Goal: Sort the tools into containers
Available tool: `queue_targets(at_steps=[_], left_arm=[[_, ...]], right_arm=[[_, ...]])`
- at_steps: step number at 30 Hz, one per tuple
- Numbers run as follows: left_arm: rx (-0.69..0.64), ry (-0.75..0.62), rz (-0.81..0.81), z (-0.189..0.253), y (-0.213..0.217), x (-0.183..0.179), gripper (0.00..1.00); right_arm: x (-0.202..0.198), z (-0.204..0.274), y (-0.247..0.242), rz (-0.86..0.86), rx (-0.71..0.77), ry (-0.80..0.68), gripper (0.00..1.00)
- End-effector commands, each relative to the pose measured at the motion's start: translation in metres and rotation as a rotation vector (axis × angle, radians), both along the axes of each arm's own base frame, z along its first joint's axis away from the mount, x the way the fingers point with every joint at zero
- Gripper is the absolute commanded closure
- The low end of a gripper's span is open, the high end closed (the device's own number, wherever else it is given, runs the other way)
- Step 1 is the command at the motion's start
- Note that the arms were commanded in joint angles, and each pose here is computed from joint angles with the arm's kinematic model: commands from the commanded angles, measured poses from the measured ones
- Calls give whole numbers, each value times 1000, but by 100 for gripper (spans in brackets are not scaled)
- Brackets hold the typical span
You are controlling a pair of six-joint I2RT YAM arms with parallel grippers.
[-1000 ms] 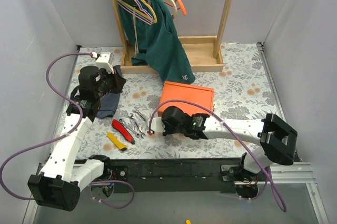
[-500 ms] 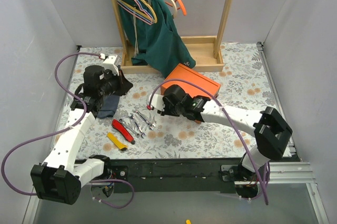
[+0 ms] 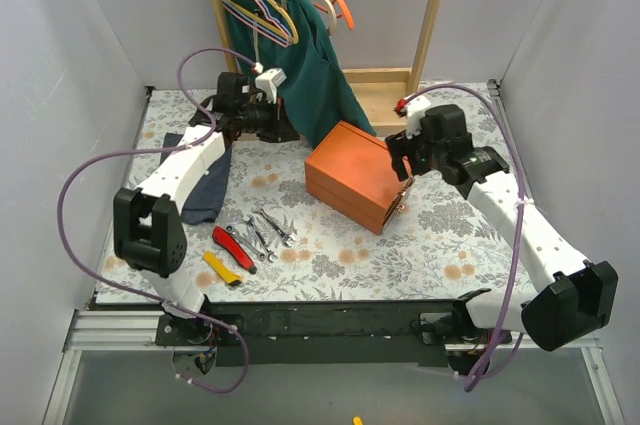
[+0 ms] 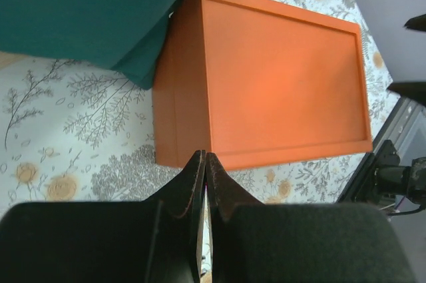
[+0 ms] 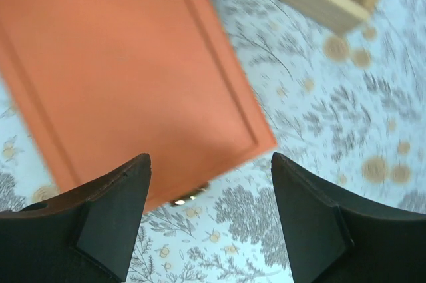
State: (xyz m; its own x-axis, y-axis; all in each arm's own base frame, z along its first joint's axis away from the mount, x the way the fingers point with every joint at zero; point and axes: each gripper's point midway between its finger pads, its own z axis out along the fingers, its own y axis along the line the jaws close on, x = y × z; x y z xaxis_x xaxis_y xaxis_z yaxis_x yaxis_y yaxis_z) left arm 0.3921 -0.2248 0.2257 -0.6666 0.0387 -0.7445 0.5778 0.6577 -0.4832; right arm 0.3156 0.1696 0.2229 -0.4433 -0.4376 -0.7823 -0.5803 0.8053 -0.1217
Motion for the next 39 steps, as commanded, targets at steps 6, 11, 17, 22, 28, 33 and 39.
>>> queue_targets(at_steps=[6, 11, 17, 22, 28, 33, 39], left_arm=[[121, 49, -32, -28, -44, 25, 100], [174, 86, -7, -53, -46, 27, 100], [203, 114, -13, -70, -45, 24, 100], [207, 120, -41, -75, -54, 18, 100], [224, 103, -8, -72, -53, 22, 100], [247, 51, 62, -58, -43, 30, 100], [263, -9, 48, -41, -37, 27, 98]], right_arm=[[6, -33, -65, -385, 199, 204, 21], [1, -53, -73, -436, 219, 277, 23], [-14, -78, -64, -415, 258, 378, 24], [-21, -97, -61, -421, 264, 430, 25], [-20, -109, -71, -463, 215, 444, 26], [-37, -123, -105, -538, 128, 505, 27], [-59, -125, -128, -527, 41, 505, 27]])
